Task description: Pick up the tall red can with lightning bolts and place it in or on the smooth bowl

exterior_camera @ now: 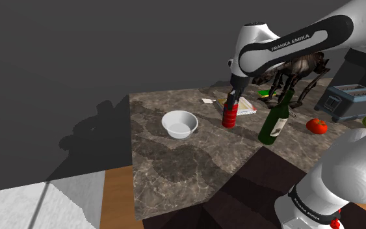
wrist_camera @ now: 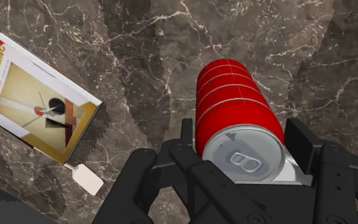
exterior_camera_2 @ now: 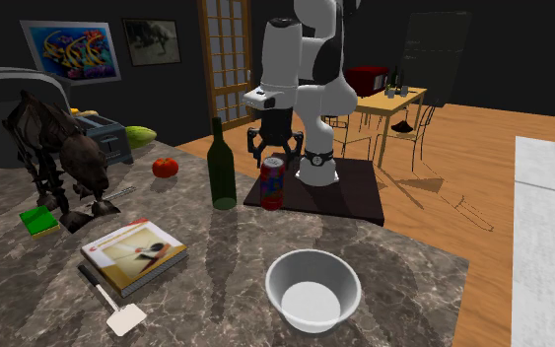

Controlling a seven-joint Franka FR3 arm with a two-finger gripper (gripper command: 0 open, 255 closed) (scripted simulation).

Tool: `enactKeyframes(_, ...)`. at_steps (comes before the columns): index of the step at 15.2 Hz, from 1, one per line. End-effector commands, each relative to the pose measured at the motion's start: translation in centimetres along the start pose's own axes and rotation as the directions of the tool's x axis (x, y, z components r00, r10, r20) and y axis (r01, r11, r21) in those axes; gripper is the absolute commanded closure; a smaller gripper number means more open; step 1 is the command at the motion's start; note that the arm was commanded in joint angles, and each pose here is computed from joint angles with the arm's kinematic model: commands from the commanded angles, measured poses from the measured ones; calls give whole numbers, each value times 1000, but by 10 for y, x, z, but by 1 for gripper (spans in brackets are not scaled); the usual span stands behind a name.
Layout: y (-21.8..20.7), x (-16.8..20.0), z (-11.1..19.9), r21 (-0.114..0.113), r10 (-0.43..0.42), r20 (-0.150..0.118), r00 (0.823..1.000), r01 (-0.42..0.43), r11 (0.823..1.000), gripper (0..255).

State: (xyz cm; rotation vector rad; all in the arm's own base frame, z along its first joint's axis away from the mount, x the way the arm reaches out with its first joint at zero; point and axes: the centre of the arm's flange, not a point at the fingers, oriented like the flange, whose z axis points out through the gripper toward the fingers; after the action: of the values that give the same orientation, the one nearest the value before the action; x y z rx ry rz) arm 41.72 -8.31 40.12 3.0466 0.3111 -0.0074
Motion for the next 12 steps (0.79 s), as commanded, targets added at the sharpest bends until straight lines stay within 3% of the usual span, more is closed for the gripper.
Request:
enactKeyframes(1, 1, -1, -12, 0, 0, 0, 1000, 0, 1000, 255)
enactKeyframes(5, 2, -1, -32, 0, 0, 0, 1000, 0, 1000, 255)
enactKeyframes(12, -29, 83, -56, 0, 0, 0, 1000, 0, 1000, 255)
